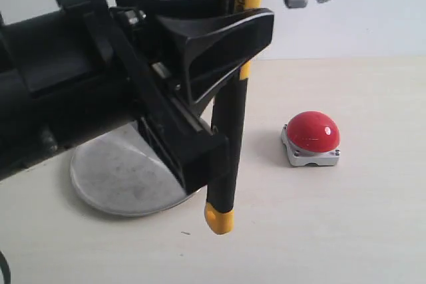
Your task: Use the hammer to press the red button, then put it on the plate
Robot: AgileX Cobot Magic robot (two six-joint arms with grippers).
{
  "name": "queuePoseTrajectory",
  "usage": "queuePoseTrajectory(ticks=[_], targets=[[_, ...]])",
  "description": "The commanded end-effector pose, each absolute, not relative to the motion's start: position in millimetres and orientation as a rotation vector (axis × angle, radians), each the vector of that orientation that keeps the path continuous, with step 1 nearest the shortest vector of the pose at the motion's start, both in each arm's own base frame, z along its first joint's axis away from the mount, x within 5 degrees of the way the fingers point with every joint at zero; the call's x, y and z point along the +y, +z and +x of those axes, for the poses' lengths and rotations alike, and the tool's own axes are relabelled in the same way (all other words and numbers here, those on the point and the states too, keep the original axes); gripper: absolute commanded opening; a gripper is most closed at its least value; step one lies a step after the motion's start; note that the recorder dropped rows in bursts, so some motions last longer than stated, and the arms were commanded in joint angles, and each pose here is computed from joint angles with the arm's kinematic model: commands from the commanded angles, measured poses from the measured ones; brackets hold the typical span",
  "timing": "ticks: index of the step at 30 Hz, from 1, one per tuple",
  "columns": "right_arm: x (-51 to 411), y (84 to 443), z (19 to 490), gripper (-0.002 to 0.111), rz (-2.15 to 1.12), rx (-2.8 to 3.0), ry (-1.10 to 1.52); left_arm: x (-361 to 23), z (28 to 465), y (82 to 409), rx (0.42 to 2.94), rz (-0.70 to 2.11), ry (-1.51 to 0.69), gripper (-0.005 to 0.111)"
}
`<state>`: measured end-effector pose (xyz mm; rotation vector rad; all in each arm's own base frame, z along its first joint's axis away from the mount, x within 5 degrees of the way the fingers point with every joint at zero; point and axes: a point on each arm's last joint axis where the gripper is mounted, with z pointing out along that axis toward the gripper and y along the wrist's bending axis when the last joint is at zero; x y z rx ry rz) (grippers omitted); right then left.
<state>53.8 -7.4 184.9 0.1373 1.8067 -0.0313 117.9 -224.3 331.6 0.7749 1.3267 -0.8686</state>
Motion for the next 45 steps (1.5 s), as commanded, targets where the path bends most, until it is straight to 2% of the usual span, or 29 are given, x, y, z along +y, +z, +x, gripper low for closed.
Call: queuePoseTrajectory(ticks=[1, 12, 17, 31, 34, 35, 45], targets=[[-8, 185, 54, 0.0, 0.132, 1.792, -0.044, -214, 119, 341, 1.239, 0.675, -0.893, 0.0], [-8, 185, 54, 0.0, 0.117, 1.789, -0.06, -195, 157, 329, 1.452, 0.411, -0.835, 0.0], [-9, 191, 55, 0.0, 0.045, 1.729, -0.134, -202, 165, 315, 1.484, 0.467, -0.769, 0.0], [-3, 210, 56, 0.0, 0.026, 1.52, -0.06, -206, 165, 302, 1.559, 0.6, -0.685, 0.0], [-1, 225, 54, 0.0, 0.298, 1.322, 0.326, -206, 165, 302, 1.56, 0.6, -0.684, 0.0], [-1, 227, 54, 0.0, 0.33, 1.295, 0.377, -206, 165, 302, 1.56, 0.6, -0.684, 0.0], [-1, 225, 54, 0.0, 0.404, 1.309, 0.452, -206, 165, 302, 1.56, 0.6, -0.684, 0.0]])
